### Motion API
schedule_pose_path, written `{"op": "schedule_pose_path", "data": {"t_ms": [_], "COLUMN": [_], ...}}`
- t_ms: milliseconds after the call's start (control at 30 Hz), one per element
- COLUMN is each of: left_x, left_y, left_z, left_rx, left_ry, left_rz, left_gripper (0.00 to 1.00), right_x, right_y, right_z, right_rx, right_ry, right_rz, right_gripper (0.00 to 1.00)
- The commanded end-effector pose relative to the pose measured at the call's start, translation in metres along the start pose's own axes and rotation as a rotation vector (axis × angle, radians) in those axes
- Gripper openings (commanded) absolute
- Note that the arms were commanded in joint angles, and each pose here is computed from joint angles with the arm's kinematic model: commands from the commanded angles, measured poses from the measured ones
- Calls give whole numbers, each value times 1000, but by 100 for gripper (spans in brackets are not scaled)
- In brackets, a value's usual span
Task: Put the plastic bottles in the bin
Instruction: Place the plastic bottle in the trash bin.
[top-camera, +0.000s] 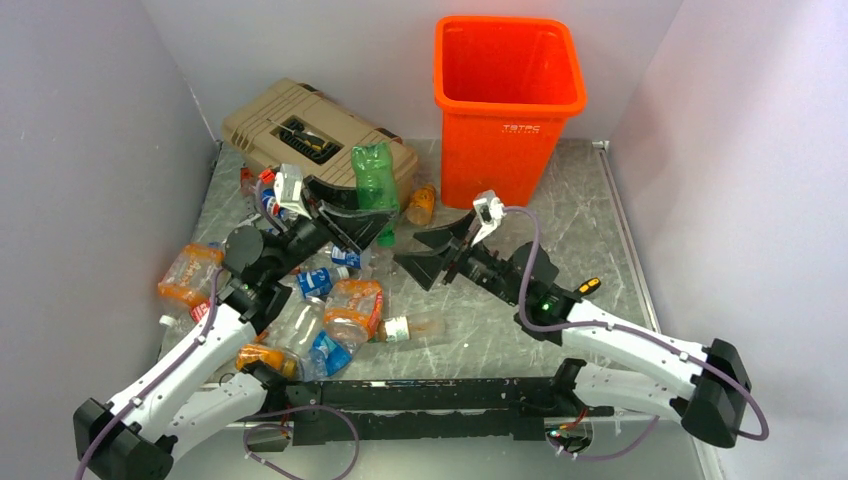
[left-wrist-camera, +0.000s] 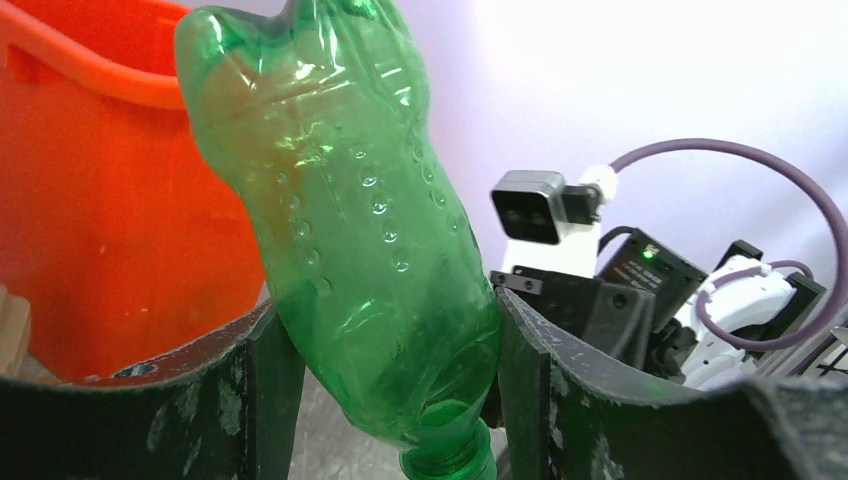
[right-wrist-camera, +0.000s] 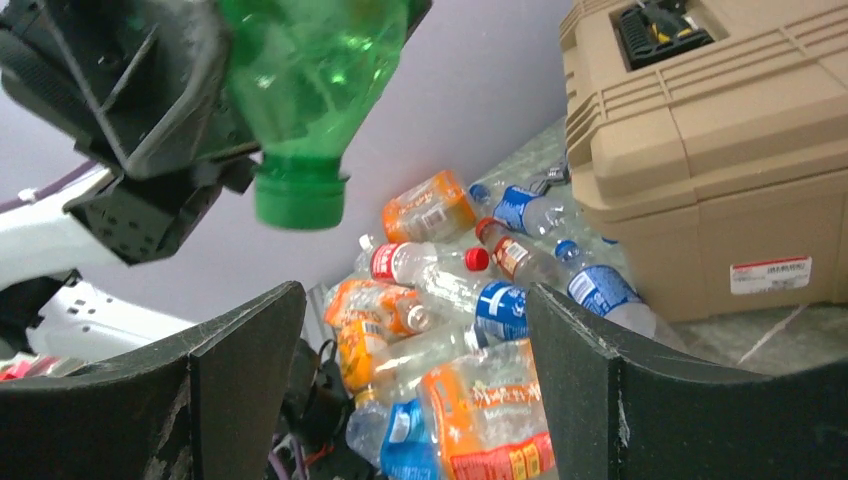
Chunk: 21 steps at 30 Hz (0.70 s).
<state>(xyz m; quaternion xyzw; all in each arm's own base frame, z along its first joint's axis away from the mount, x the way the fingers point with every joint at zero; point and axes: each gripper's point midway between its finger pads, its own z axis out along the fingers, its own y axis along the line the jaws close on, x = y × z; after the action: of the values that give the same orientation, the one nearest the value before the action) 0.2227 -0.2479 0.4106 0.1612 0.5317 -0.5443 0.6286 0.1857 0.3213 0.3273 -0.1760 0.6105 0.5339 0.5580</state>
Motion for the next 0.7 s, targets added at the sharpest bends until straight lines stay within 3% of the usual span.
{"op": "schedule_pose_path", "data": {"t_ms": [0,500,667], "left_x": [-8,0,2], "left_y": [-13,-12,-13], "left_z": [-3,-4,-3], "left_rx": [63,79,89], "left_ry": [-33,-6,0], "left_rz": [29,47,42], "left_gripper": [32,31,31], "right_x": [-55,-66,-61], "right_y": [26,44,44], "right_z": [17,43,53], "right_rx": [-83,-159,-162], "right_ry": [-185,-180,-143], "right_rz": [-12,-19,-14], "right_gripper": [84,80,71]}}
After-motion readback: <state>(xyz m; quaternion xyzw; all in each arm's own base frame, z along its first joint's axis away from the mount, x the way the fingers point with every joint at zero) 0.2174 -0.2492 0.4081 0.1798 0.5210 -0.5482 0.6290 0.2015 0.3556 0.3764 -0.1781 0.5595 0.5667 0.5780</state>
